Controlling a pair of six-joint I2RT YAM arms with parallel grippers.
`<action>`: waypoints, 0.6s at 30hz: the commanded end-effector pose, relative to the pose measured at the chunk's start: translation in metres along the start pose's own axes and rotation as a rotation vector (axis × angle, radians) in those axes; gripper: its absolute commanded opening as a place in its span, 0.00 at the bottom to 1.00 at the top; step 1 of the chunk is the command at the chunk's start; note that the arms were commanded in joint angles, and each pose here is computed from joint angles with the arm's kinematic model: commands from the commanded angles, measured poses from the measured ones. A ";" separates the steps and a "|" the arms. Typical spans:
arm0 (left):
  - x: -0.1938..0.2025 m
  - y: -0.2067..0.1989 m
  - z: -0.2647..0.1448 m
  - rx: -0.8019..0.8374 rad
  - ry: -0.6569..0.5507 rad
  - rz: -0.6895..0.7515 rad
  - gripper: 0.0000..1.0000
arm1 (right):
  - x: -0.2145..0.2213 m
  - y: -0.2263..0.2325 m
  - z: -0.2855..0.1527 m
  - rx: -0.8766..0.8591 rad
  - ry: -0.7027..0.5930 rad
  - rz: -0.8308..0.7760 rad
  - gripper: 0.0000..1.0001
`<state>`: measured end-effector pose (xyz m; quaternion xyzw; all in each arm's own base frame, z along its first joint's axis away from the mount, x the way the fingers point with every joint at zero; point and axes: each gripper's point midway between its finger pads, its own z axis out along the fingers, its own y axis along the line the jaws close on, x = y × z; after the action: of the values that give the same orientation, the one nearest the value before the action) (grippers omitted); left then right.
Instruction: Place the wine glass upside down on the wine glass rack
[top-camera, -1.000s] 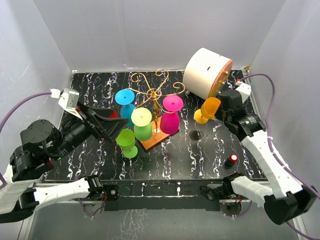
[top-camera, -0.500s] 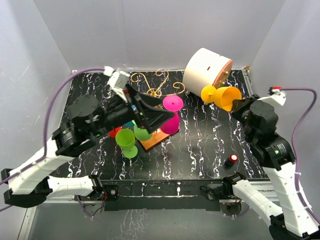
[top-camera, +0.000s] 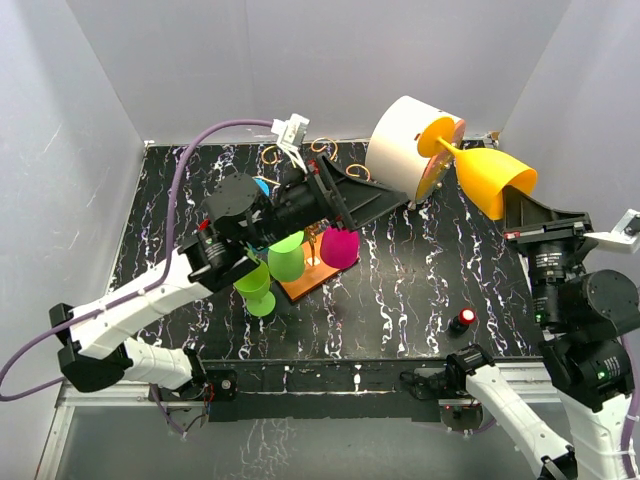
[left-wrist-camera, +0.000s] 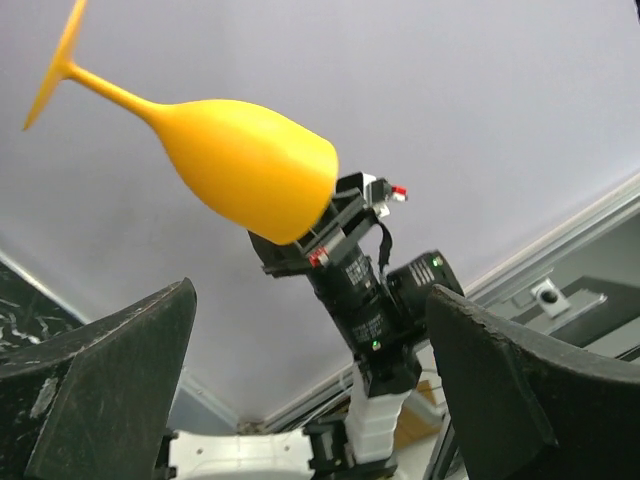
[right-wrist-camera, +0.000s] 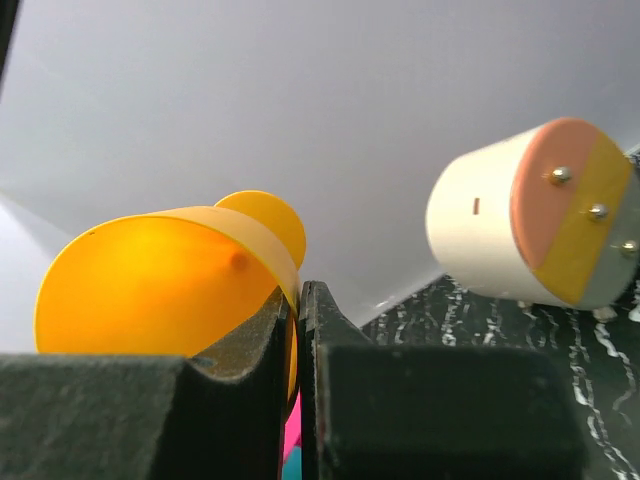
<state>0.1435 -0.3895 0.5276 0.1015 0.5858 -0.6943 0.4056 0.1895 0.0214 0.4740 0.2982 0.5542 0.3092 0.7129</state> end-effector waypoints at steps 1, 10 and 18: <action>-0.026 -0.021 0.014 0.074 -0.116 -0.123 0.98 | -0.024 0.043 -0.013 -0.181 -0.046 0.098 0.00; -0.031 -0.016 0.042 0.107 -0.163 -0.210 0.99 | -0.018 0.071 -0.027 -0.348 0.007 0.144 0.00; -0.036 -0.005 0.050 0.115 -0.235 -0.334 0.88 | -0.009 0.083 -0.031 -0.428 0.047 0.158 0.00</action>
<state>0.1820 -0.4354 0.5292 -0.0233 0.5659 -0.7496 0.3426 0.1625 0.0606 0.5151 0.2097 0.5017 0.4431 0.7127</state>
